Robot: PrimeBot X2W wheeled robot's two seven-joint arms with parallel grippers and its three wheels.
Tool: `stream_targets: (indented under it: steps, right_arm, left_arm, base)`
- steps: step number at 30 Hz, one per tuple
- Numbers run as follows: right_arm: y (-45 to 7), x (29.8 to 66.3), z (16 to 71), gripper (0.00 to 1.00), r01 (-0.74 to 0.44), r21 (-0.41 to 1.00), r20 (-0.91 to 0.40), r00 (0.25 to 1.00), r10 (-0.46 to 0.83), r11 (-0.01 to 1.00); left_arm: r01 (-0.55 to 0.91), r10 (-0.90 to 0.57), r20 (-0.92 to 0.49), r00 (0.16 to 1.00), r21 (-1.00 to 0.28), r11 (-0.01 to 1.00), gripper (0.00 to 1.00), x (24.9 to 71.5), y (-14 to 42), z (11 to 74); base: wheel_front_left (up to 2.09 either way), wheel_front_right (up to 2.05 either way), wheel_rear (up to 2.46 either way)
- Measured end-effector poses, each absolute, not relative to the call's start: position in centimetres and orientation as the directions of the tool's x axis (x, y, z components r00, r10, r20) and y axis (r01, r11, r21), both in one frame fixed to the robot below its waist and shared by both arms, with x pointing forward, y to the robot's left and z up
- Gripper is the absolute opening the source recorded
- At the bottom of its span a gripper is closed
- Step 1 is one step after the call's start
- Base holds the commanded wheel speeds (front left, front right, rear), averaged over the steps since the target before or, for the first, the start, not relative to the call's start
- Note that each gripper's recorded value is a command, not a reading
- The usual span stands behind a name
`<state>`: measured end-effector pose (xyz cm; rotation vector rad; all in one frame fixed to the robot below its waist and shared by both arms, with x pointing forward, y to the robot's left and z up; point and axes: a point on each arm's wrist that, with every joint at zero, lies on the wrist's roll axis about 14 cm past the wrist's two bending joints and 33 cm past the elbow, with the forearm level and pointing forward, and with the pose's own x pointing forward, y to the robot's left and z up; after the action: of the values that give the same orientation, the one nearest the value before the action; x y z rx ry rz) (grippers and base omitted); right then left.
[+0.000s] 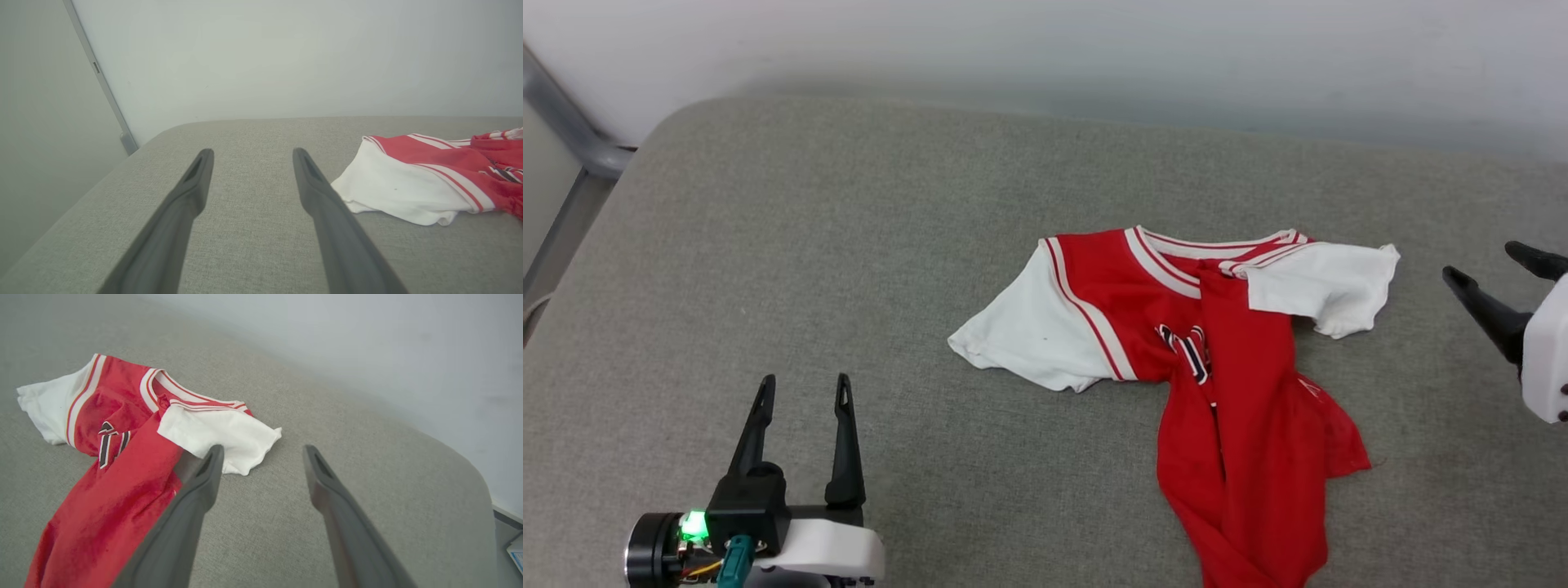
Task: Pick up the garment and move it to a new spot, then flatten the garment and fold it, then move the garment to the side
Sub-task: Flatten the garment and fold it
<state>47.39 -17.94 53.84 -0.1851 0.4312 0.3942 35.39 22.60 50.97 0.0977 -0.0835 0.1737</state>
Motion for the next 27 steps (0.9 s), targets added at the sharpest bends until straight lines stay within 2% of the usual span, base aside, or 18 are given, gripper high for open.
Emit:
stream_targets:
  steps: [3, 10, 18, 23, 27]
  right_arm:
    - [-18.6, 48.0, 50.5, 1.00, -0.415, -0.089, -0.588, 0.755, 0.289, 0.905]
    - [-18.6, 49.3, 45.5, 1.00, -0.424, -0.042, -0.767, 0.595, 0.243, 0.905]
    - [-16.7, 51.2, 41.0, 1.00, -0.436, -0.004, -0.839, 0.491, 0.234, 0.900]
    - [-16.4, 51.6, 37.9, 1.00, -0.428, 0.011, -0.874, 0.435, 0.216, 0.904]
    - [-16.5, 51.1, 35.9, 1.00, -0.464, -0.012, -0.907, 0.378, 0.186, 0.886]
  left_arm:
    - [-0.181, 0.173, 0.079, 0.982, 0.094, 0.979, 1.00, 35.8, 22.8, 50.6]
    - [-0.184, 0.180, 0.047, 0.982, 0.097, 0.978, 1.00, 37.1, 22.9, 49.5]
    - [-0.190, 0.189, 0.013, 0.982, 0.099, 0.977, 1.00, 38.6, 23.1, 48.1]
    - [-0.181, 0.182, -0.002, 0.983, 0.104, 0.978, 1.00, 39.5, 22.9, 47.4]
    - [-0.187, 0.189, -0.009, 0.982, 0.111, 0.976, 1.00, 39.9, 23.2, 47.1]
  base:
    - [0.00, 0.00, 0.00]
    - [0.00, 0.00, 0.00]
    - [0.00, 0.00, 0.00]
    - [0.00, 0.00, 0.00]
    - [0.00, 0.00, 0.00]
